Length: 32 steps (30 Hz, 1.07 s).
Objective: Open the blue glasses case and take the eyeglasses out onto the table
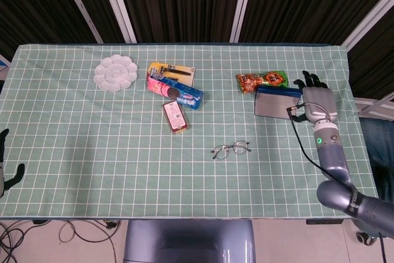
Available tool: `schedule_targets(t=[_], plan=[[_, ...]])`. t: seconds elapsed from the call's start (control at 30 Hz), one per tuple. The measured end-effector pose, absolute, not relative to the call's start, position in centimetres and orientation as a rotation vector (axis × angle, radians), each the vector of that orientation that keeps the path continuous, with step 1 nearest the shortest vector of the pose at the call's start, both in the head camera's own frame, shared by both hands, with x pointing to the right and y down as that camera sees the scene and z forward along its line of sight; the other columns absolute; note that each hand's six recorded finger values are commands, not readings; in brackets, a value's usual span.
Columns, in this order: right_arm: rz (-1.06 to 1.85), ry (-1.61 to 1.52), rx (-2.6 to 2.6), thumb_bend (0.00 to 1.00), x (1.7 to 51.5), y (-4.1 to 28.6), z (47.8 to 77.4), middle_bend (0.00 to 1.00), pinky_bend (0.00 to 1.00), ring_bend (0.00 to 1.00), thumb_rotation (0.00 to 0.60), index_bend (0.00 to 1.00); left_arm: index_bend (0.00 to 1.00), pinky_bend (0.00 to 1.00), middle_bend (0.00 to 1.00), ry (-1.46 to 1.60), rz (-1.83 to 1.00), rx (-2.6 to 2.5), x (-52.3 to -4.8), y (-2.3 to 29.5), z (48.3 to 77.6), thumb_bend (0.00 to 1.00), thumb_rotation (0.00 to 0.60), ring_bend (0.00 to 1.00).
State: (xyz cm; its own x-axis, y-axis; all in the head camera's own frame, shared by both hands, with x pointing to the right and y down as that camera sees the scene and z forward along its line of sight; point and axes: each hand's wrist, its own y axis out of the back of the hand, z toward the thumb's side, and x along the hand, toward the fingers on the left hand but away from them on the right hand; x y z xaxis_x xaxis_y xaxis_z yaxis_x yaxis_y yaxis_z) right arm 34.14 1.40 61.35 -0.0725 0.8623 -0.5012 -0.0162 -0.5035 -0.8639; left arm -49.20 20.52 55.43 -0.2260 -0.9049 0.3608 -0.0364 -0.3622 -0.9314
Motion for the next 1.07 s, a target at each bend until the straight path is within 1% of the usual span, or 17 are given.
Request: schedule_targets(t=[0.27, 0.43, 0.57, 0.67, 0.8, 0.93, 1.07], plan=[[1.533, -1.018, -1.555, 0.23, 37.1, 7.3, 57.2, 0.0, 0.2, 0.0, 0.6, 0.19, 0.05, 0.0, 0.0, 1.177, -1.638, -1.358, -48.9, 20.5, 55.1, 0.33, 0.6, 0.0], [1.497, -1.056, -1.539, 0.23, 39.1, 11.1, 55.4, 0.0, 0.2, 0.0, 0.6, 0.19, 0.05, 0.0, 0.0, 1.177, -1.624, -1.375, -48.7, 20.6, 55.1, 0.33, 0.6, 0.0], [1.471, -1.084, -1.537, 0.23, 40.5, 15.2, 54.2, 0.0, 0.2, 0.0, 0.6, 0.19, 0.05, 0.0, 0.0, 1.183, -1.604, -1.393, -48.5, 20.7, 54.9, 0.33, 0.6, 0.0], [1.476, -1.089, -1.555, 0.23, 41.4, 18.7, 54.0, 0.0, 0.2, 0.0, 0.6, 0.19, 0.05, 0.0, 0.0, 1.191, -1.591, -1.41, -48.3, 20.7, 54.8, 0.33, 0.6, 0.0], [1.491, -1.097, -1.558, 0.23, 42.3, 22.3, 54.0, 0.0, 0.2, 0.0, 0.6, 0.18, 0.05, 0.0, 0.0, 1.194, -1.588, -1.445, -48.2, 20.9, 54.9, 0.33, 0.6, 0.0], [1.504, -1.09, -1.558, 0.23, 42.3, 24.4, 54.7, 0.0, 0.2, 0.0, 0.6, 0.17, 0.05, 0.0, 0.0, 1.184, -1.565, -1.463, -47.8, 20.9, 54.8, 0.33, 0.6, 0.0], [1.504, -1.067, -1.559, 0.23, 41.9, 24.8, 55.0, 0.0, 0.2, 0.0, 0.6, 0.17, 0.05, 0.0, 0.0, 1.168, -1.564, -1.467, -47.8, 21.2, 54.8, 0.33, 0.6, 0.0]])
